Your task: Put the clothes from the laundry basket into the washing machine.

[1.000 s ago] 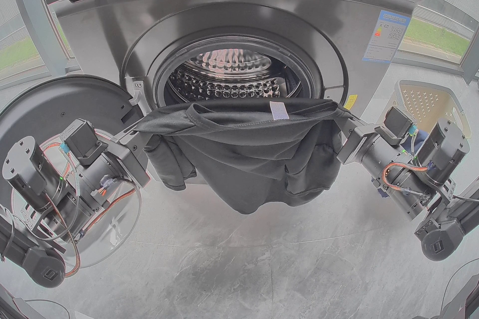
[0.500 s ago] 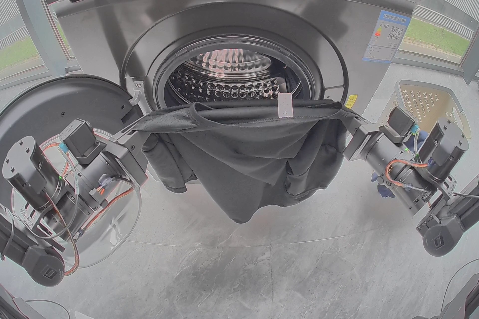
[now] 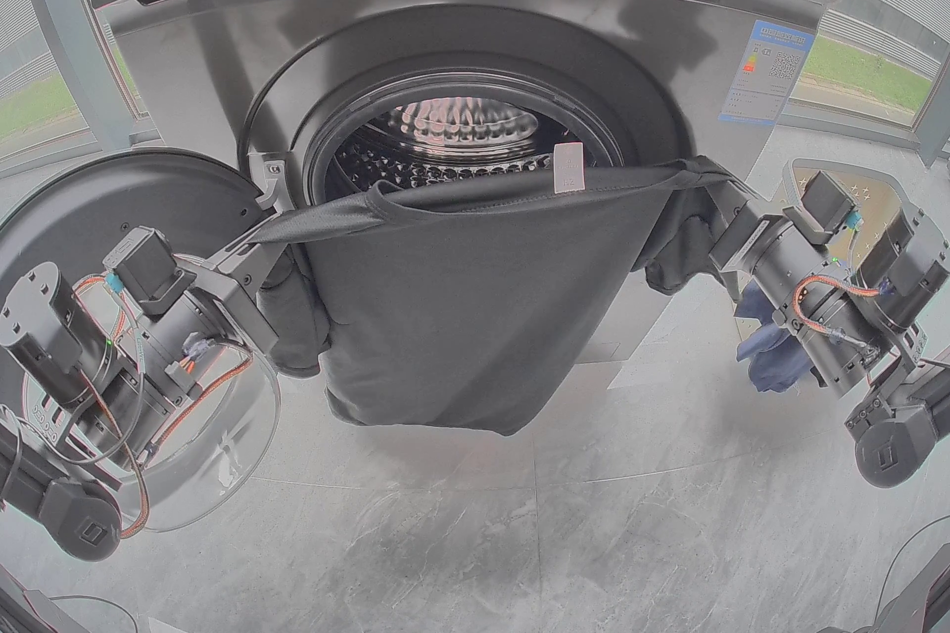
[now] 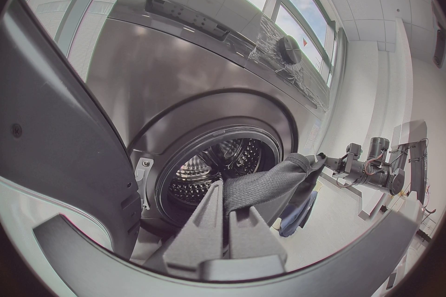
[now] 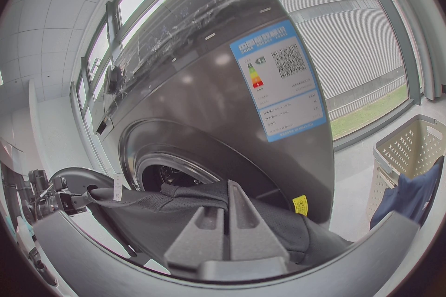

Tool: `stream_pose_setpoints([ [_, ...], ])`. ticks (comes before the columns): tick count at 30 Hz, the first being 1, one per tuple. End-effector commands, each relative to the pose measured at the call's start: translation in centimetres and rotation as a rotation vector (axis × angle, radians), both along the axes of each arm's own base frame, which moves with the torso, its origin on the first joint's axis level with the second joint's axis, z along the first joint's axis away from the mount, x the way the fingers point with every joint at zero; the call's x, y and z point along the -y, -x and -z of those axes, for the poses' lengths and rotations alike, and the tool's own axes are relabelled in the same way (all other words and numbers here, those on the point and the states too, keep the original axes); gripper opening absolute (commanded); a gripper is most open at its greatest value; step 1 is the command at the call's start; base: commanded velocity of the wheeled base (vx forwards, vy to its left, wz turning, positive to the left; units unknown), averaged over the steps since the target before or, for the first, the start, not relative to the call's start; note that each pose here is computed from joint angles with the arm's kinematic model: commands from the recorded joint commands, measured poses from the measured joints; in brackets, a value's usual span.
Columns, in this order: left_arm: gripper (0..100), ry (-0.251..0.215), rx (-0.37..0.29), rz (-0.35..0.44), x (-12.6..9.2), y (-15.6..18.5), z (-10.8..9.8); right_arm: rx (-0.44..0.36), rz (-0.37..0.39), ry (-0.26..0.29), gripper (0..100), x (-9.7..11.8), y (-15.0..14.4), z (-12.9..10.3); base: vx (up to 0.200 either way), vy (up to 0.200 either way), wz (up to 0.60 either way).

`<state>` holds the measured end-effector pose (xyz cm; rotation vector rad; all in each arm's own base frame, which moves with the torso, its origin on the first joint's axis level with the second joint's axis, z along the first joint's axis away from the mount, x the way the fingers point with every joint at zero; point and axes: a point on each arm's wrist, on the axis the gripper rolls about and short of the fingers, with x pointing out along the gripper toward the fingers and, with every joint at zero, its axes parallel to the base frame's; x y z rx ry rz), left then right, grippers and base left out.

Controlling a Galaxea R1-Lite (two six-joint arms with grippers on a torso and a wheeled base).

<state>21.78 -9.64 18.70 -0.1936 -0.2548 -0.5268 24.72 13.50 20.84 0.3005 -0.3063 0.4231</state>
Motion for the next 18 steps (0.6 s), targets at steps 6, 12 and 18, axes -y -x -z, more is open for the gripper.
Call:
stream_pose_setpoints([
  [6, 0, 0.007, 0.023, 0.006, 0.0, 0.2, -0.6, 0.041, -0.02, -0.017, 0, -0.4, 0.6, -1.2, 0.0, 0.0, 0.0],
  [12, 0, 0.019, 0.057, 0.009, 0.2, 0.2, -1.4, 0.054, -0.019, -0.016, 0, -0.3, 0.8, -1.6, 0.0, 0.0, 0.0],
  [18, 0, 0.034, 0.095, 0.002, 0.1, -0.3, -2.3, 0.063, -0.022, -0.016, 0, -0.4, 0.8, -1.9, 0.0, 0.0, 0.0],
])
